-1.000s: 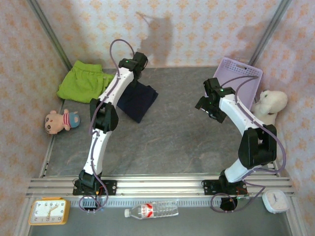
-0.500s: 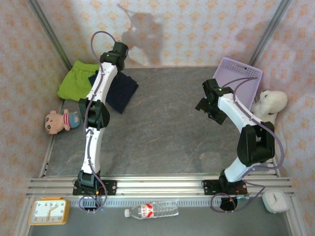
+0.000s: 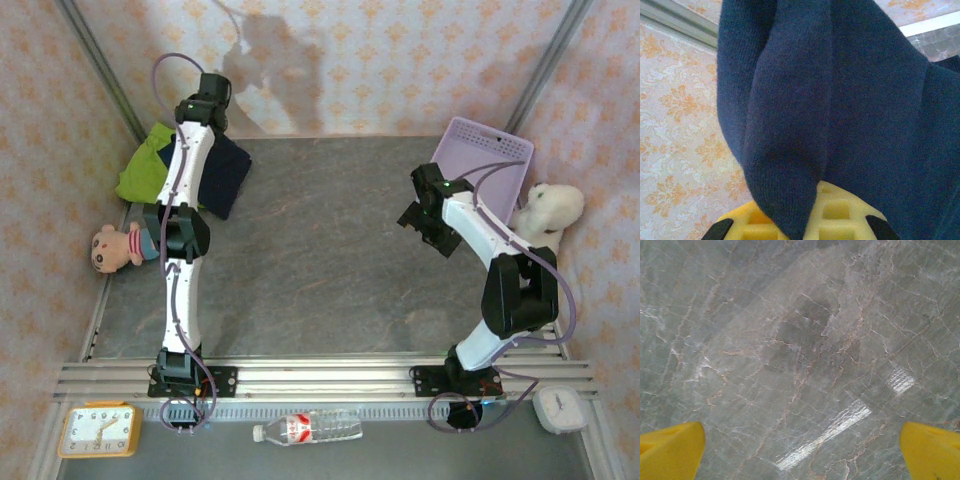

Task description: Fold and stack the mixed laundry pile

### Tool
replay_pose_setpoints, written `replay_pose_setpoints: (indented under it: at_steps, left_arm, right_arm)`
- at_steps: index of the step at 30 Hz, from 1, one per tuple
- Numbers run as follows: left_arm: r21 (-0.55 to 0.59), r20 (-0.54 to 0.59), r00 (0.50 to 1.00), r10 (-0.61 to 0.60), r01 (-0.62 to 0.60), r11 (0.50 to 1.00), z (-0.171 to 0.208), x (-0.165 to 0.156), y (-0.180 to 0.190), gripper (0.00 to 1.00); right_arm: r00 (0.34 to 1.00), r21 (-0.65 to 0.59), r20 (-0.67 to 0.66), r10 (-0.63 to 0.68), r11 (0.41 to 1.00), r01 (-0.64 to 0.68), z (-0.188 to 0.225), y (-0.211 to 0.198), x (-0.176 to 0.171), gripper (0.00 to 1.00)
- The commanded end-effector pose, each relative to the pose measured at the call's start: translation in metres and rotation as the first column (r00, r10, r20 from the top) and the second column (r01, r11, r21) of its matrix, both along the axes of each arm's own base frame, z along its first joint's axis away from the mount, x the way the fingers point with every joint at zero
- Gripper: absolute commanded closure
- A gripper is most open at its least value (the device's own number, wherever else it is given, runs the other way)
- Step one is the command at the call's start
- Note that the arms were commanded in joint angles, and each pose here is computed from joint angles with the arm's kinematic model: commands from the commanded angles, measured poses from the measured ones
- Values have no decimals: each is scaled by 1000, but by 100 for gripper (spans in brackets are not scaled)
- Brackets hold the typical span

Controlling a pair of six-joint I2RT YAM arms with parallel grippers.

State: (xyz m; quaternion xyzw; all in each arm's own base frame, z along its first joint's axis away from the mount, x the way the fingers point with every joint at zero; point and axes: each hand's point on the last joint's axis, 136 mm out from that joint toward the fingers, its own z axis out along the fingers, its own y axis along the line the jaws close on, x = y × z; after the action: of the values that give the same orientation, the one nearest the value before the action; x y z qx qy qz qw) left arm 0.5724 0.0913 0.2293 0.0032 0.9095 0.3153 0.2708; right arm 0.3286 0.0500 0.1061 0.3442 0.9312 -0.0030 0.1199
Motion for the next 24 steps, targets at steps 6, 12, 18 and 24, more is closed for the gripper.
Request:
replay_pose_setpoints:
  at_steps: [6,12,18,24]
  left_arm:
    - [-47,237,971,19,-8,999,90,-9,15,100]
    - [-9,244,956,164,-166,986,65,-6,78,100]
    - [30,256,869,423,-444,895,34,-37,177,0]
    - [-153,322,865,384,-353,923,65,-36,152,0]
  right_arm:
    - [998,-9,-26,-57,998,57,-9,-3,-11,1]
    - [999,-14,-31,-33,999,33,-7,7,-7,1]
    - [1000,-15,-20,-8,1000,7,3,13,-8,1]
    - [1000,2,20,0,1000,0,12,18,3,1]
